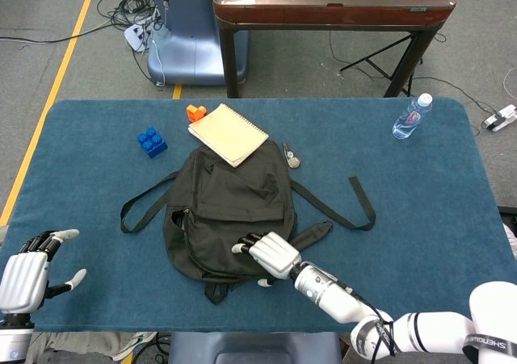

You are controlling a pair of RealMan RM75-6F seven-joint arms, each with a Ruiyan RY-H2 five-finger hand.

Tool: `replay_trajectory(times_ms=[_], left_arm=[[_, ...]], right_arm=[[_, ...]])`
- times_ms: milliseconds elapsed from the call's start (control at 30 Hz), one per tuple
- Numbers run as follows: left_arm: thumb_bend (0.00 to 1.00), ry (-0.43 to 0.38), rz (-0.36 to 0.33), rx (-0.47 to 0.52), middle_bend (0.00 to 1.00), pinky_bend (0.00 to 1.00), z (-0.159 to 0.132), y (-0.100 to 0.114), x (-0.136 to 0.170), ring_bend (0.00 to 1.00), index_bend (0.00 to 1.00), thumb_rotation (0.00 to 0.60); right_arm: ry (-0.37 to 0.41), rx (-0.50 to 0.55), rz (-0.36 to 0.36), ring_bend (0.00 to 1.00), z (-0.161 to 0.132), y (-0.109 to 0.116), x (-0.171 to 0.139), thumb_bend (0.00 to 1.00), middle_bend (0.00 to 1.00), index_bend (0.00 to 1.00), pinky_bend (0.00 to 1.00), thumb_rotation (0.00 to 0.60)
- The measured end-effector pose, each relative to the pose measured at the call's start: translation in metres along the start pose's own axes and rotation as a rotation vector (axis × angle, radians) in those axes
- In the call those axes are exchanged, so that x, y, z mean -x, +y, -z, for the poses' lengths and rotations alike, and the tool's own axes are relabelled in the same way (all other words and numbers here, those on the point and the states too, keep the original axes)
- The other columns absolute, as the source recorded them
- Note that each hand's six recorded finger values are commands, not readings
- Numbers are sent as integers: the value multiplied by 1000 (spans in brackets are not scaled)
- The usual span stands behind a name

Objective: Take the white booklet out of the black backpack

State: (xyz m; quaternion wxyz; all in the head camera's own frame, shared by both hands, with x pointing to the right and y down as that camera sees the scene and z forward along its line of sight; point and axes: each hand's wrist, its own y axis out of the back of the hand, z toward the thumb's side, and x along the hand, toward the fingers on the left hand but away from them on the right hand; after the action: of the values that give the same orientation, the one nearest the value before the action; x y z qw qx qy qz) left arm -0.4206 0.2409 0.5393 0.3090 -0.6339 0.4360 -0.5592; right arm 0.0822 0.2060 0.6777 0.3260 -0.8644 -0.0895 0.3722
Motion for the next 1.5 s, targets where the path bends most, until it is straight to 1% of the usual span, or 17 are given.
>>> replay_trajectory(times_ms=[133,267,400,500,533,600,667,733,800,833,867,1000,1100,1200,1300,1433,1500], left_arm=[[216,0,-6,1,320,230,1,2,0,219,331,600],[216,2,-8,0,320,230,2,2,0,219,331,600],[216,2,-6,1,319,230,2,1,0,219,331,600],[216,1,-7,0,320,230,2,1,0,219,331,600],[216,1,-7,0,319,230,2,1,0,219,331,600],[216,2,-6,0,319,230,2,1,-1,219,331,600],[216,0,-5,0,319,230,2,0,-1,219,331,600],[216,-4,-5,-1,319,230,1,1,-2,219,331,600],[216,-6,-4,-3,319,230,1,0,-2,219,331,600],[216,-7,-3,-3,319,230,1,0,-2,219,331,600],[216,-9,-1,-3,319,230,0,-1,-3,219,331,600],[216,-26,3,-8,319,230,-3,-3,-7,221,331,600],[216,-47,0,-17,319,230,-6,-3,-13,253,334,600],[216,-76,-11,-13,319,230,-11,0,-21,301,343,600],[216,-117,-18,4,319,268,-19,2,-27,324,357,600],[216,-195,-17,64,332,329,-36,4,-36,350,393,600],[216,-256,-10,109,360,361,-51,5,-41,370,409,600]], right_arm=[[-23,8,38,157,2,7,11,115,188,203,316,600],[-52,20,57,157,8,12,18,134,188,203,316,600],[-86,36,75,157,16,18,27,224,197,203,316,600],[-111,52,89,157,22,22,33,317,221,203,316,600],[-120,57,92,158,24,24,35,365,234,205,316,600],[-127,63,92,167,26,25,38,509,269,252,316,600],[-127,65,90,182,26,26,40,608,293,294,316,600],[-128,76,92,190,27,28,40,648,303,305,316,600],[-131,91,94,199,29,30,40,655,316,353,316,600],[-133,103,94,205,30,32,39,664,327,399,316,600],[-133,112,92,213,30,32,39,689,339,452,316,600],[-130,142,95,248,30,37,40,821,390,567,317,600],[-141,153,122,258,35,45,40,849,408,590,317,600],[-162,176,173,264,44,60,39,849,420,606,317,600],[-188,190,234,265,55,79,36,849,423,611,317,600],[-225,216,304,265,68,99,34,849,424,613,317,600],[-242,232,318,265,72,103,34,849,424,612,317,600]])
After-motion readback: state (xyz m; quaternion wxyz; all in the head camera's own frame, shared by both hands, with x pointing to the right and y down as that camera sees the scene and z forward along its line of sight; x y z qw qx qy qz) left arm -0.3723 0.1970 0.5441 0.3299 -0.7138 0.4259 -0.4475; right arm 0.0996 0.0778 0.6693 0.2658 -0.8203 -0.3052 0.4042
